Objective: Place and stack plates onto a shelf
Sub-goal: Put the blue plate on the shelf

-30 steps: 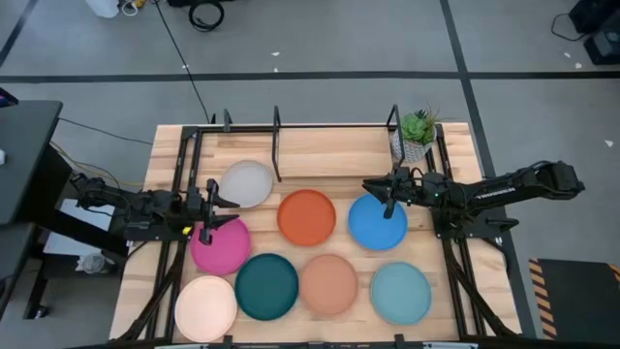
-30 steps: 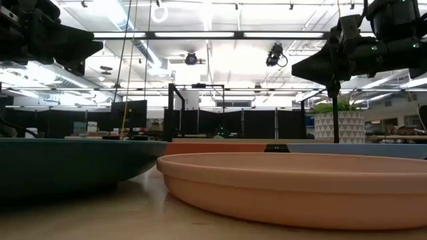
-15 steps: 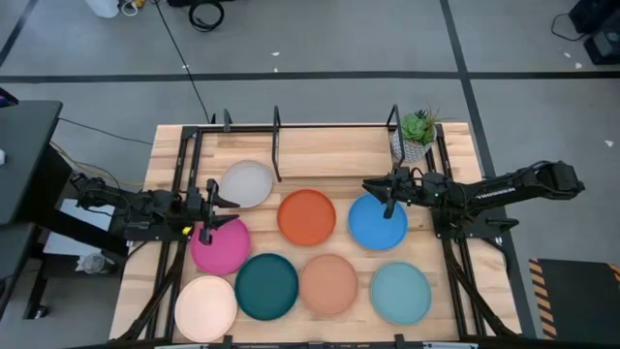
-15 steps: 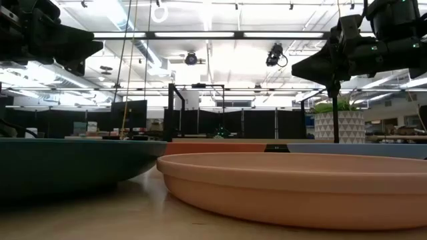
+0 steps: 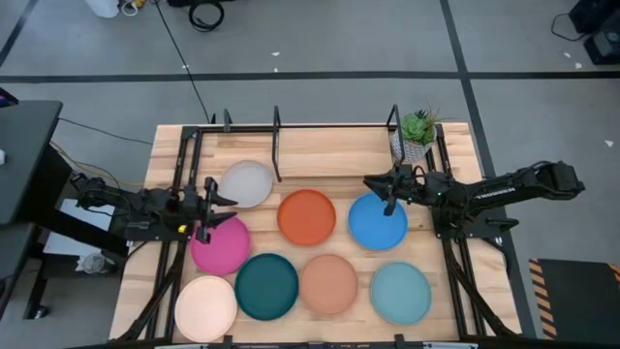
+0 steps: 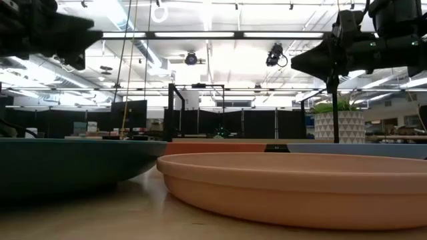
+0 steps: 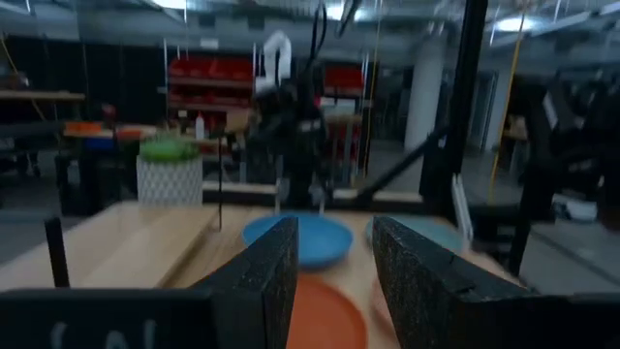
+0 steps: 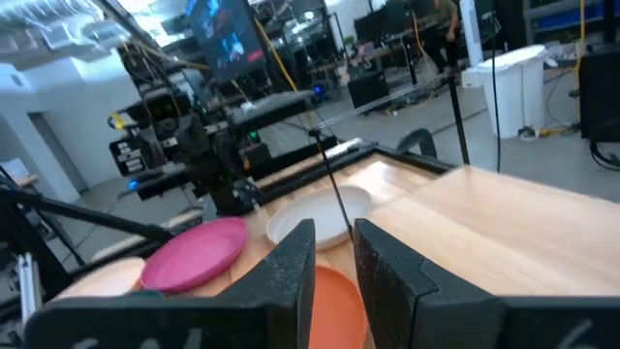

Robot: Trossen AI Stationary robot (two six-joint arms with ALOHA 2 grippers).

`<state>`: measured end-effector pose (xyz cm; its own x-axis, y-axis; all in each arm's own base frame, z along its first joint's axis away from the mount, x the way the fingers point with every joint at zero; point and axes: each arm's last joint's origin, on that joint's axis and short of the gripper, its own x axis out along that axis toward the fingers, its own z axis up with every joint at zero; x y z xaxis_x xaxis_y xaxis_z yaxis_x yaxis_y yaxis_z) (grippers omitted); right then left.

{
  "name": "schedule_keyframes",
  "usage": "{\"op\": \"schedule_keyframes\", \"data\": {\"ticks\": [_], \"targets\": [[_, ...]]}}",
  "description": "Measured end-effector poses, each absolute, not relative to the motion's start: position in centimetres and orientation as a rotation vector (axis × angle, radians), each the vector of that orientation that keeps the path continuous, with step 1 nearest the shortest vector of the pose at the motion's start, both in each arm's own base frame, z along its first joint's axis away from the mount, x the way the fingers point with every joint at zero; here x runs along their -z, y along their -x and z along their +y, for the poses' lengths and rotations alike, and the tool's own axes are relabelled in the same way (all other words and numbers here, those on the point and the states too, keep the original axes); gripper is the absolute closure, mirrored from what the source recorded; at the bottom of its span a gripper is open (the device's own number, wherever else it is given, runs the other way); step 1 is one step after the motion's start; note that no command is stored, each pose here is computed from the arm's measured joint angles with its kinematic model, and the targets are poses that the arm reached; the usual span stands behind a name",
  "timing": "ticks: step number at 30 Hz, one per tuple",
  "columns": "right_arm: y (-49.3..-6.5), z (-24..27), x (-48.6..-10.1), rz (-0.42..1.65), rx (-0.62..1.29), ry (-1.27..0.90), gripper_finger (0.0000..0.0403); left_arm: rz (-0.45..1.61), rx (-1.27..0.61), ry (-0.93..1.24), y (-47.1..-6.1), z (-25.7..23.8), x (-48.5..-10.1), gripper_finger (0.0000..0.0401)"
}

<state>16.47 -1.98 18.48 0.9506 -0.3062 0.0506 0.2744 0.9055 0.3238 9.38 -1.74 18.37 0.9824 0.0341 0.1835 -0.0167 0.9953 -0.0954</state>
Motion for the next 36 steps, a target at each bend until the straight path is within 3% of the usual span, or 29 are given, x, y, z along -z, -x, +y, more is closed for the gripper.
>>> {"op": "schedule_keyframes", "data": {"ticks": [10,19,25,29,36], "targets": [[-16.5,-1.8,-18.3,-0.072,0.232,-0.311,0.0321,-0.29,-0.023,0.126,-9.1,-1.7,-19.4,0.0259],[-18.8,-0.7,-18.2,0.464,0.205,-0.309,0.0324,-0.304,-0.024,0.129,-9.1,-1.7,-19.5,0.0259],[-21.4,2.0,-19.3,0.698,0.094,-0.175,0.0324,-0.297,-0.024,0.126,-9.1,-1.7,-19.4,0.0259],[-22.7,4.3,-19.2,0.901,0.117,-0.082,0.0323,-0.292,-0.023,0.132,-9.1,-1.7,-19.4,0.0259],[-24.7,9.1,-18.0,1.122,0.097,-0.004,0.0285,-0.268,-0.062,0.102,-9.2,-1.6,-19.2,0.0257]]}}
